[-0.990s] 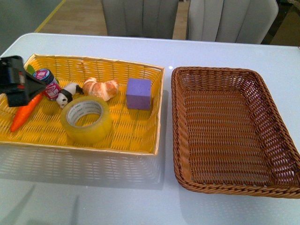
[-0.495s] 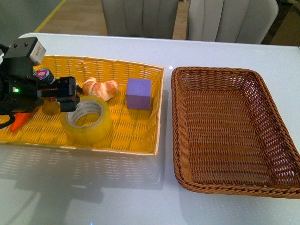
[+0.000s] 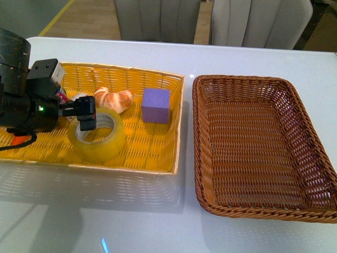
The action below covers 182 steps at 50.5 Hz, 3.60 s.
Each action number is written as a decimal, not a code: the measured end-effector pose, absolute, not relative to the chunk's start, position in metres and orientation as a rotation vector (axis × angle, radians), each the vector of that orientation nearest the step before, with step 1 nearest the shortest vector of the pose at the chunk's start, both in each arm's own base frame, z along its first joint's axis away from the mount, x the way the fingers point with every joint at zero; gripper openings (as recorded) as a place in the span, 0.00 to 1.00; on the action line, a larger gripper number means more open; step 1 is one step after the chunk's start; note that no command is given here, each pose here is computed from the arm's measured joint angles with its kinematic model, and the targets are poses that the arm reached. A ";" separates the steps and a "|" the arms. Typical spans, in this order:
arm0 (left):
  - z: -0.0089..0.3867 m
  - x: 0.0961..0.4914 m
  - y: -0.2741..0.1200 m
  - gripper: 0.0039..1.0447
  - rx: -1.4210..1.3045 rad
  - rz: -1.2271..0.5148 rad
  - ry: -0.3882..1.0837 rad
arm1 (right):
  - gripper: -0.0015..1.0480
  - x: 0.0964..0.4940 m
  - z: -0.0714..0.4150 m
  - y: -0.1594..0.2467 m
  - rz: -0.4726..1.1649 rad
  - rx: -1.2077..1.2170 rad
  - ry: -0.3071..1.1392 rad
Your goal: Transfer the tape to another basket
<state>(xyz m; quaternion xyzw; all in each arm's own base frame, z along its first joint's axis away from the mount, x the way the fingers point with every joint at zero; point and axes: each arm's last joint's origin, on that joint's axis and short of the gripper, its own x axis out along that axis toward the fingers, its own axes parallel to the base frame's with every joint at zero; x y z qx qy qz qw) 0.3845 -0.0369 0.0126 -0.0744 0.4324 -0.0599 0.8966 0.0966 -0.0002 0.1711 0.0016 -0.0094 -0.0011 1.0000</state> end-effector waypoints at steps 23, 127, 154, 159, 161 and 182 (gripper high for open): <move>0.000 0.382 -0.035 0.39 -0.144 -0.087 0.927 | 0.91 0.097 0.171 0.000 -0.002 0.003 -0.019; 0.082 0.396 -0.269 0.15 -0.094 -0.551 0.810 | 0.91 0.097 0.171 0.000 -0.002 0.003 -0.019; 0.068 0.386 -0.293 0.68 -0.099 -0.584 0.852 | 0.91 0.097 0.171 0.000 -0.002 0.003 -0.019; 0.069 0.383 -0.284 0.84 -0.121 -0.583 0.838 | 0.91 0.097 0.171 0.000 -0.002 0.003 -0.019; 0.070 0.380 -0.276 0.90 -0.140 -0.583 0.830 | 0.91 0.097 0.171 0.000 -0.002 0.003 -0.019; 0.109 0.367 -0.202 0.92 -0.324 -0.487 0.681 | 0.91 0.097 0.171 0.000 -0.001 0.003 -0.019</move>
